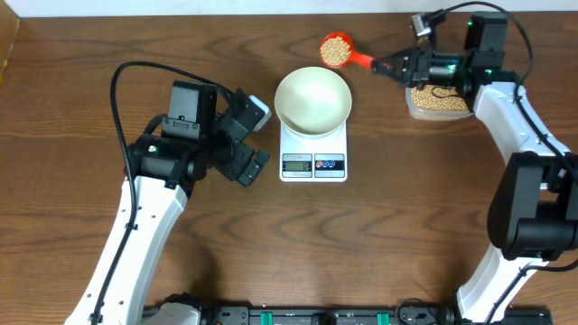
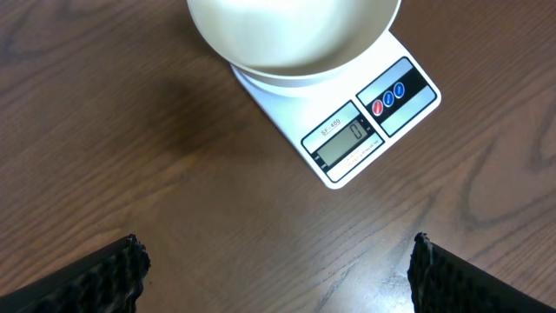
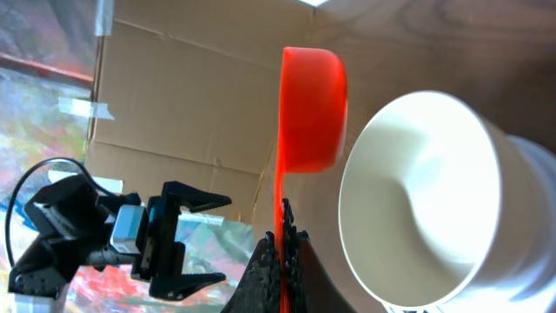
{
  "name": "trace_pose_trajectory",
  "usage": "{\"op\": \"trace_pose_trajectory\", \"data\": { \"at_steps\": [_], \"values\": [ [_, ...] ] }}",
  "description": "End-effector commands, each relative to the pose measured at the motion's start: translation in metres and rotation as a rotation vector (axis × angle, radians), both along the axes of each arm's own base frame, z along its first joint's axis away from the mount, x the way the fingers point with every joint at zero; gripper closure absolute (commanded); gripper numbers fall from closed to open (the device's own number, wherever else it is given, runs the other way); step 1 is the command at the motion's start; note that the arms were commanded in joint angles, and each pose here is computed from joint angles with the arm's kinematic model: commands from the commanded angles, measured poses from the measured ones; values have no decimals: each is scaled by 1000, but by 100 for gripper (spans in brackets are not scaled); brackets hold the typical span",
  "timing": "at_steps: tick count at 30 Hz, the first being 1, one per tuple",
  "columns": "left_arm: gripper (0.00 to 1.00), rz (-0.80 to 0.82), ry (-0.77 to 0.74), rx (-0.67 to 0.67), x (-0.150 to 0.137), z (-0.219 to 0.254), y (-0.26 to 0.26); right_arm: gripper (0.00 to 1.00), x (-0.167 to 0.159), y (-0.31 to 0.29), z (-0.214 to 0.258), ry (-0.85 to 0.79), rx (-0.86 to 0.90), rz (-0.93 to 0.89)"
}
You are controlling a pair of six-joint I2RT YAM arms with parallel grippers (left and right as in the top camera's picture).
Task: Scoop item into bowl and weigh 50g on scale
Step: 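Lift the filled scoop and carry it left over the white bowl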
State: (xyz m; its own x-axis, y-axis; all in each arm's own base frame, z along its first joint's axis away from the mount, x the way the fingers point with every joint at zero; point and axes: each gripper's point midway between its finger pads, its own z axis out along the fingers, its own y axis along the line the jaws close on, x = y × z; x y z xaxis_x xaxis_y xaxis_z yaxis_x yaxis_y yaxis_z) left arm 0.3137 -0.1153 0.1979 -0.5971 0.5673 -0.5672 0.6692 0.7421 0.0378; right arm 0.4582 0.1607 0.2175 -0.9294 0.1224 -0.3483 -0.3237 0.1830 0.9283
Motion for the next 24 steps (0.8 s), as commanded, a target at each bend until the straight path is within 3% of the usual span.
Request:
{"op": "trace_pose_trajectory", "data": {
  "at_steps": [1,16,24],
  "values": [
    [2,12,6,0,1,-1,1,99,-1,10,-9,-19,-28,9],
    [2,12,6,0,1,-1,1,99,-20,47,-45,-50,-194,52],
    [2,12,6,0,1,-1,1,99,-25,42,-69,-51,-411,46]
  ]
}}
